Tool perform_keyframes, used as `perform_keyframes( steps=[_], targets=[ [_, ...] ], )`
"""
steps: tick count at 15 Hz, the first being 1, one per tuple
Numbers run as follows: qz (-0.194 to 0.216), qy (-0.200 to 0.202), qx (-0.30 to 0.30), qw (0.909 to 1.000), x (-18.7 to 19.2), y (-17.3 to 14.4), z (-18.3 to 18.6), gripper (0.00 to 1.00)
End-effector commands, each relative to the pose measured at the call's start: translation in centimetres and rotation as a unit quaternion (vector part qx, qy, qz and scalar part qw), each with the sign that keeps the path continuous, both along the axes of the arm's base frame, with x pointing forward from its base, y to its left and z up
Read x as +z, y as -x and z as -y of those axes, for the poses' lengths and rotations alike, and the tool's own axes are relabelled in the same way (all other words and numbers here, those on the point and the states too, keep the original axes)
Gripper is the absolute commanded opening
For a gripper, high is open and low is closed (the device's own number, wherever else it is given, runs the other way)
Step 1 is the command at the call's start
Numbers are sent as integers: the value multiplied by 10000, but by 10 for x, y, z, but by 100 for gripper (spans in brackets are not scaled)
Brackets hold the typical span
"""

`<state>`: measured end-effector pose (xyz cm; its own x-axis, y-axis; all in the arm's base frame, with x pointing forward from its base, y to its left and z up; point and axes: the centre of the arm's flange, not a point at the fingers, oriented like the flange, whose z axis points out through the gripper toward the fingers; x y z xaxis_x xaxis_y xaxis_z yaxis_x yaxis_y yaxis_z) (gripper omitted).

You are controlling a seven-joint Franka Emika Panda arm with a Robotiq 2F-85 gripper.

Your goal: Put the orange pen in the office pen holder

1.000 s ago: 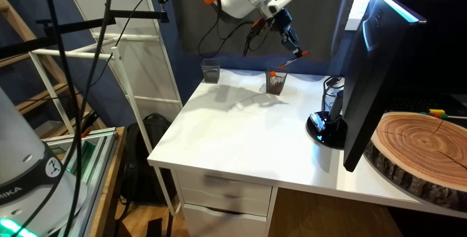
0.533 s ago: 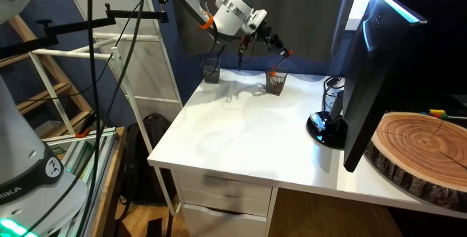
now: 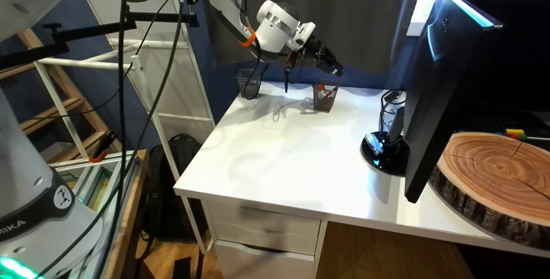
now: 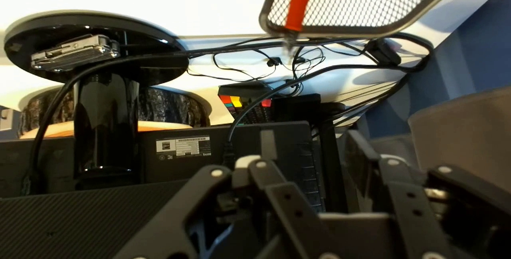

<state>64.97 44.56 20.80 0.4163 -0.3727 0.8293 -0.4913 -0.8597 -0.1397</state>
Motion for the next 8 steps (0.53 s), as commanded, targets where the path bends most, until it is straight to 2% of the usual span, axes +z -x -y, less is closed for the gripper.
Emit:
perform_keyframes(
  steps=[1,4,7,8],
  targets=[
    [179,-765,-520,9956,66,7,51,80],
    [277,-1480,-358,9879,107,8,89,99],
    [308,-2178,74,9755,141,5,138,100],
    [393,-1744,-65,9839,124,-25,92,100]
  ],
)
